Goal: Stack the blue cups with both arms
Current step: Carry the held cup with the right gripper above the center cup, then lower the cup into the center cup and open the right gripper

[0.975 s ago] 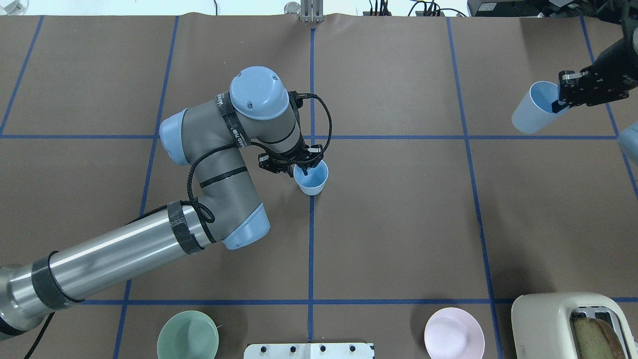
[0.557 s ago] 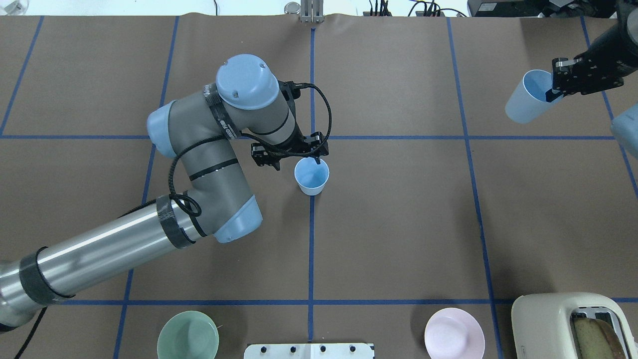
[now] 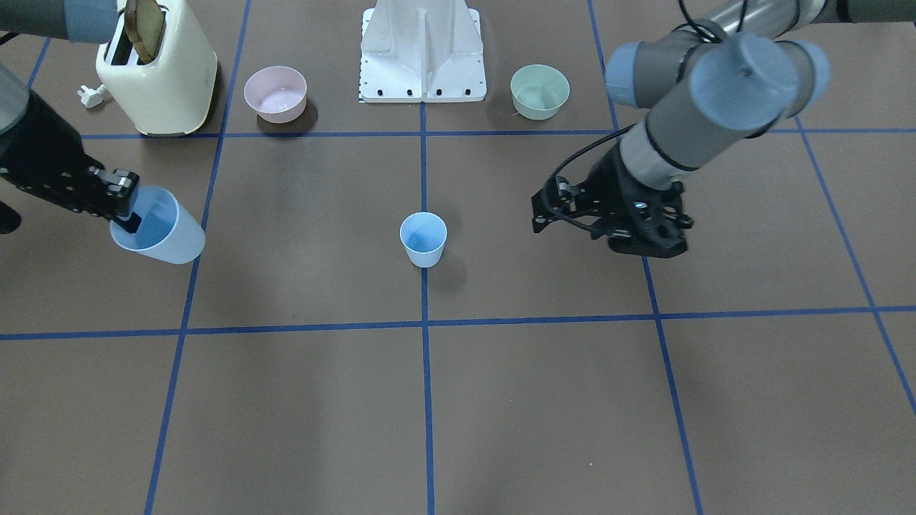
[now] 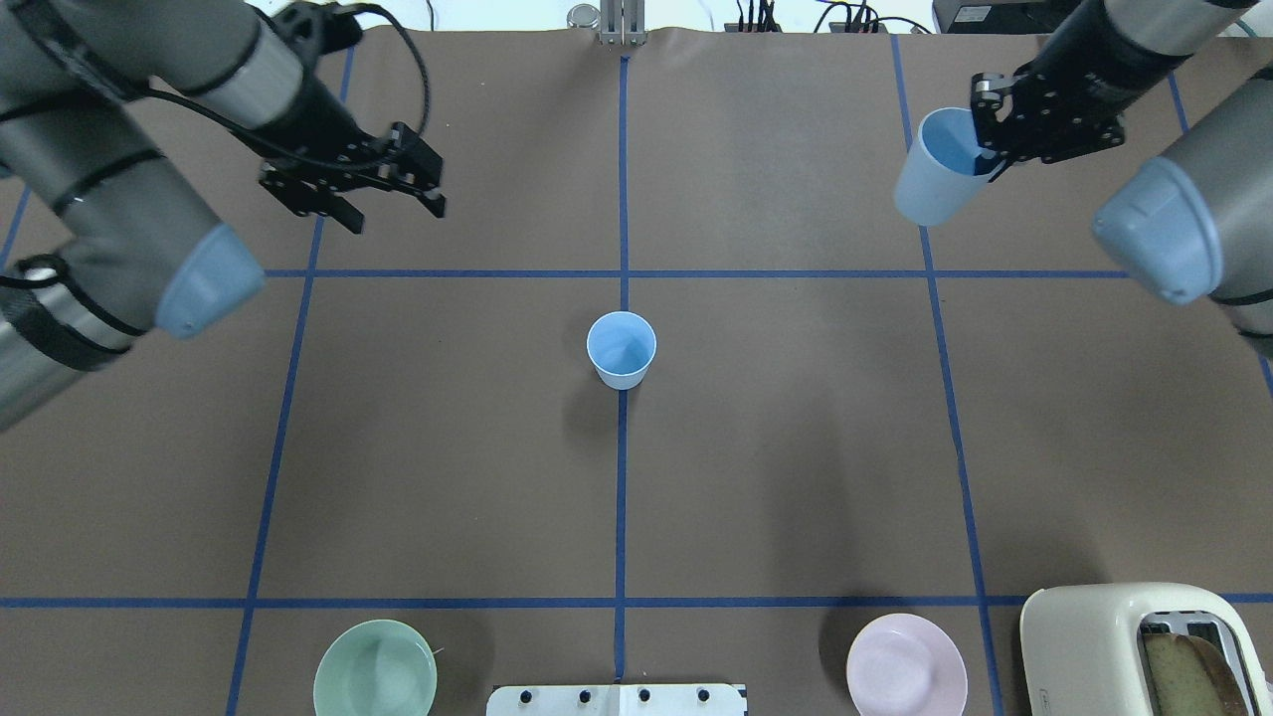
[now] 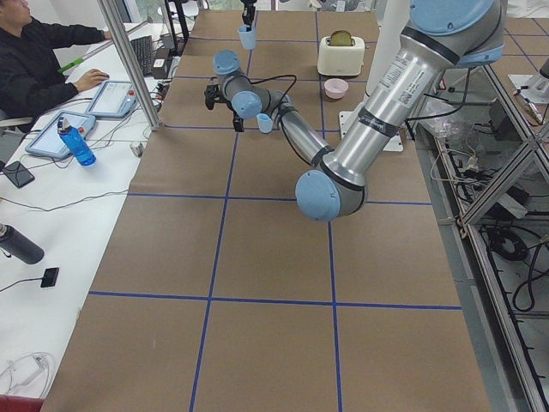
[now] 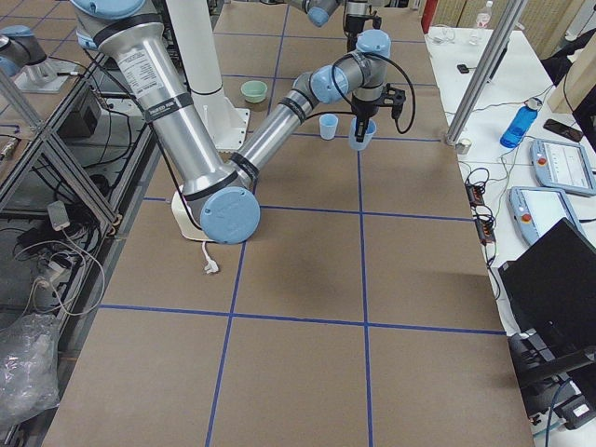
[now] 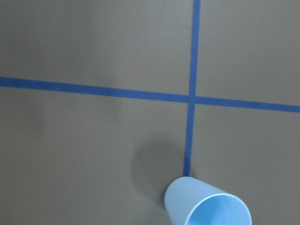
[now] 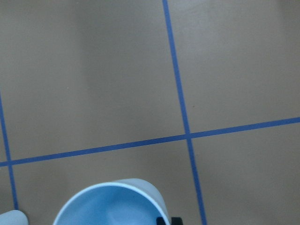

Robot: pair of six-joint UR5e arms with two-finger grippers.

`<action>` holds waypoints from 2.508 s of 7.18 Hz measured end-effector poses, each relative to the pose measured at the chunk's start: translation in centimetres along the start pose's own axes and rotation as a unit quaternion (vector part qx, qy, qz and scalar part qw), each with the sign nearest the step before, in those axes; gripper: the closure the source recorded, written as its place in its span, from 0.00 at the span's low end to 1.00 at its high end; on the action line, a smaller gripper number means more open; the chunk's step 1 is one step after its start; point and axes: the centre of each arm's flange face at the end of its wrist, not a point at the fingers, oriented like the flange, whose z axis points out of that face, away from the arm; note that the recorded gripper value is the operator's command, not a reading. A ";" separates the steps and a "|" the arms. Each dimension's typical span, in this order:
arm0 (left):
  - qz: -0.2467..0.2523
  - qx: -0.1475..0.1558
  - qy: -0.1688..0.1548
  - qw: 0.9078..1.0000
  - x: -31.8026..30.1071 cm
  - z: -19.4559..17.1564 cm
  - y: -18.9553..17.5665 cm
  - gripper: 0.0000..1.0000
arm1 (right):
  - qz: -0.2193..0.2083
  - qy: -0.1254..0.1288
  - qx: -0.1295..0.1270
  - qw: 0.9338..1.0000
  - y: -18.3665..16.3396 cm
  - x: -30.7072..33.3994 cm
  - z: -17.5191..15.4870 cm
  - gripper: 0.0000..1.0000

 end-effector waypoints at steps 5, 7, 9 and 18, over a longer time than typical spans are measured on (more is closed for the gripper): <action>0.095 0.024 -0.052 0.994 -21.2 -7.5 1.3 0.03 | 0.035 0.010 0.011 0.999 8.6 -18.5 6.0 1.00; 0.106 0.026 -0.061 0.992 -23.9 -8.3 2.0 0.03 | 0.029 0.021 0.014 0.999 9.6 -21.4 7.7 1.00; 0.106 0.028 -0.064 0.992 -24.9 -8.7 2.3 0.03 | 0.019 0.034 0.021 0.999 10.4 -23.3 9.7 1.00; 0.100 0.028 -0.067 0.992 -25.6 -8.7 2.3 0.03 | 0.001 0.047 0.036 0.998 13.1 -25.1 14.8 1.00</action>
